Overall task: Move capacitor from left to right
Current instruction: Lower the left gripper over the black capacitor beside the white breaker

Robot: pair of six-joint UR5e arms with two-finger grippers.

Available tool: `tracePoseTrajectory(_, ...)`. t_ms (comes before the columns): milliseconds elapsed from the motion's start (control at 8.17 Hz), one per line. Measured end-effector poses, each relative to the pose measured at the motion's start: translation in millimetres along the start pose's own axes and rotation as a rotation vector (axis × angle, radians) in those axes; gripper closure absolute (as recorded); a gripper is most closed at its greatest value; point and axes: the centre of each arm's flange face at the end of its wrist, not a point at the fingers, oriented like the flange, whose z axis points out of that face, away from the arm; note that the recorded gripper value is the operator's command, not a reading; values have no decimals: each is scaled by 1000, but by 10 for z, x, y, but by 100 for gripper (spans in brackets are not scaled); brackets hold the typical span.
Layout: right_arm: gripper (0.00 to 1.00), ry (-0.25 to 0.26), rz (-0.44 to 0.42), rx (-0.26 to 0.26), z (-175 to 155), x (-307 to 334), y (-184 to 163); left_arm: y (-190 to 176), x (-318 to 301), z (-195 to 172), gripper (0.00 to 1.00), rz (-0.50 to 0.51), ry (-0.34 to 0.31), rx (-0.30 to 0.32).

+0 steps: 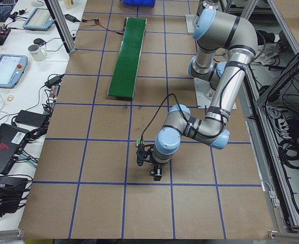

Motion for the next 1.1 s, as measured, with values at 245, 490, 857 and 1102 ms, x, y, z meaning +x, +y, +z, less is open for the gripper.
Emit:
tracePoseTrajectory(245,0,0,-1,0,-3,0,4,-40,-231,322,0,0,42,24)
tracePoseTrajectory(490,0,0,-1,0,-3,0,4,-64,-325,591,0,-6,86,46)
tracePoseTrajectory(857,0,6,-2,-1,-3,5,6,-64,-361,876,0,-19,131,53)
tracePoseTrajectory(1102,0,8,-2,-2,-2,7,7,-57,-369,977,0,1,143,48)
